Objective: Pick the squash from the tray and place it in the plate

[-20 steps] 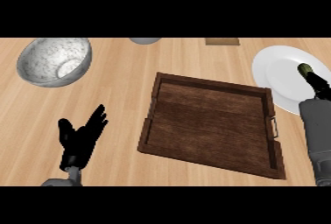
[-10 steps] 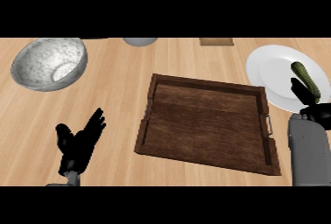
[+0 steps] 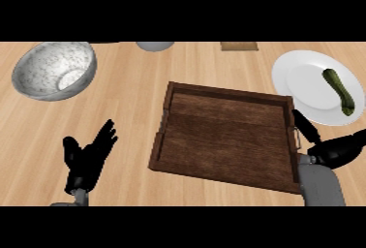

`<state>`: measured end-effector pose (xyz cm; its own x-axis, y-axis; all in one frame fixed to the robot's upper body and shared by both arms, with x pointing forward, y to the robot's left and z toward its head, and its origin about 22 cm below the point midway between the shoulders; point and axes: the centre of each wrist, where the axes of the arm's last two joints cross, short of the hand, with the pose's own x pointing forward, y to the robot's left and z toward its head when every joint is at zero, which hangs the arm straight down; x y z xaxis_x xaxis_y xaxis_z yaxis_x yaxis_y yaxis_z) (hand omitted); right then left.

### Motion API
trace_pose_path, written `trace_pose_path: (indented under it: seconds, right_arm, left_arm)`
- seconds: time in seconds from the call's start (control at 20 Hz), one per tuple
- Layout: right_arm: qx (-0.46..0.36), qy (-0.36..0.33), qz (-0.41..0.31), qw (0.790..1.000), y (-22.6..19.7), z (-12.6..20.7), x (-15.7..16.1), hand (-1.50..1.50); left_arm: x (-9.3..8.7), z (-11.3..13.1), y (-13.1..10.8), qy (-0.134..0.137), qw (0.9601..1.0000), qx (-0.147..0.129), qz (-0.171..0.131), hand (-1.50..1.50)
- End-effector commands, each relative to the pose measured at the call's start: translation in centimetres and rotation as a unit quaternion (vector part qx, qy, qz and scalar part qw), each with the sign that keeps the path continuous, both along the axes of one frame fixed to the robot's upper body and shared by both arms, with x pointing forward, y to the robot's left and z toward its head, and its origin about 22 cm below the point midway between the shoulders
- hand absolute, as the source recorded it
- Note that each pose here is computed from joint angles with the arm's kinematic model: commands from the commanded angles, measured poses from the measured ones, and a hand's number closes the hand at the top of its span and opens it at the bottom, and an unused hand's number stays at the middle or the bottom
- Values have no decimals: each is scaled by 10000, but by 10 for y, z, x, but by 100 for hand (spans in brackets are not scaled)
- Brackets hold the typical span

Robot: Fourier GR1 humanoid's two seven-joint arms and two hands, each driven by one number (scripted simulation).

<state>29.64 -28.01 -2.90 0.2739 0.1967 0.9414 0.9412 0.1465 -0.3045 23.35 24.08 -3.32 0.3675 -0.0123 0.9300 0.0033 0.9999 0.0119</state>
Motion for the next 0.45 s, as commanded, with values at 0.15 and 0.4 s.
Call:
trace_pose_path:
  seconds: [0.15,0.4]
  right_arm:
    - [107,215,-8,9997,28,-17,-43,-150]
    - [46,265,-64,9996,44,-22,-32,-150]
  left_arm:
    - [5,21,8,68,10000,-10,21,0]
    - [-5,3,13,90,9999,-9,75,0]
